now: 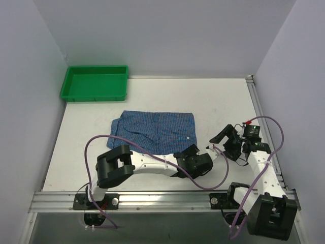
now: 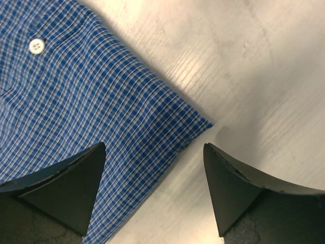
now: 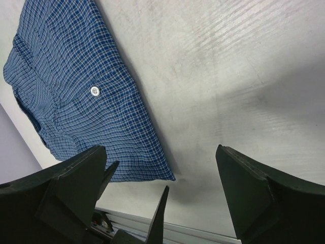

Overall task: Fold and stack the long sleeve shirts
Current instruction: Fold the shirt

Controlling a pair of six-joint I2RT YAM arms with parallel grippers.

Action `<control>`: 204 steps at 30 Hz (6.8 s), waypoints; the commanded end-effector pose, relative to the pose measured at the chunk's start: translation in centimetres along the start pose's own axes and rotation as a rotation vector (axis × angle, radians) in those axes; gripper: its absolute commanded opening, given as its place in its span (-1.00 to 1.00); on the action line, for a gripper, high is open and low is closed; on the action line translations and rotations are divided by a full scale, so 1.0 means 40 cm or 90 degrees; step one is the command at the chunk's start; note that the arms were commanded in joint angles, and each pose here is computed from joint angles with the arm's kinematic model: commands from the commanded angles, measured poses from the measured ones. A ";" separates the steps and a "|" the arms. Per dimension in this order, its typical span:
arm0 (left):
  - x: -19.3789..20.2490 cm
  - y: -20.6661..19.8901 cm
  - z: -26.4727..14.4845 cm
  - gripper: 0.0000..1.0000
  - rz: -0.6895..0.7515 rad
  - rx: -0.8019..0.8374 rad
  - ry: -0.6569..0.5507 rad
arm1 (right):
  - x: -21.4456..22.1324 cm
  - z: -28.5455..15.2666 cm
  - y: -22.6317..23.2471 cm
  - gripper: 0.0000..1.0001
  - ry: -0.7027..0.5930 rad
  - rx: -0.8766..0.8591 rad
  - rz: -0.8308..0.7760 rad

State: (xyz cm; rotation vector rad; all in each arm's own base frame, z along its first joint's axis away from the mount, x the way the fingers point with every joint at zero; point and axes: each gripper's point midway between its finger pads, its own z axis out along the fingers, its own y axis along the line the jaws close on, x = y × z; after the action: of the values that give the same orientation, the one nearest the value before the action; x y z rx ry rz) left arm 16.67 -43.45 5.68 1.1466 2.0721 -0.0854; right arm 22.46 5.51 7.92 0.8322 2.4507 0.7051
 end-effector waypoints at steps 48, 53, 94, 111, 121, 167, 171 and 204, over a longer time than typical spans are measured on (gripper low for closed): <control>-0.133 0.043 -0.107 -0.75 -0.309 0.137 -0.126 | 0.209 0.332 0.147 0.64 0.175 -0.240 0.105; -0.125 0.066 -0.107 -0.71 -0.333 0.123 -0.124 | 0.229 0.335 0.161 0.19 0.190 -0.259 0.098; 0.394 0.582 -0.050 0.21 -0.764 -0.068 0.123 | 0.015 0.078 0.112 -1.00 0.136 0.051 -0.214; 0.358 0.387 -0.008 -0.46 -0.800 0.069 0.125 | -0.107 -0.014 0.176 -1.00 0.012 0.283 -0.390; 0.309 0.351 -0.017 -0.45 -0.839 0.093 0.078 | -0.071 0.003 0.292 -0.92 -0.022 0.372 -0.520; 0.358 0.333 -0.033 -0.42 -0.926 0.091 0.058 | 0.330 0.257 0.495 0.04 0.128 0.172 -0.637; 0.316 0.371 -0.069 -0.25 -0.915 0.079 0.018 | 0.307 0.197 0.554 0.20 0.108 0.116 -0.617; 0.212 0.284 -0.132 0.33 -0.910 0.146 0.048 | 0.260 0.081 0.211 0.04 0.152 -0.093 -0.288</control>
State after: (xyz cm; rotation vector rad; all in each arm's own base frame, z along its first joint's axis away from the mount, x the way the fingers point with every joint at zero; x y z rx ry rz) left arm 19.28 -27.82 6.36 -0.3886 2.6142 -0.8770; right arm 20.23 18.58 7.05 0.1176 2.6673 0.7512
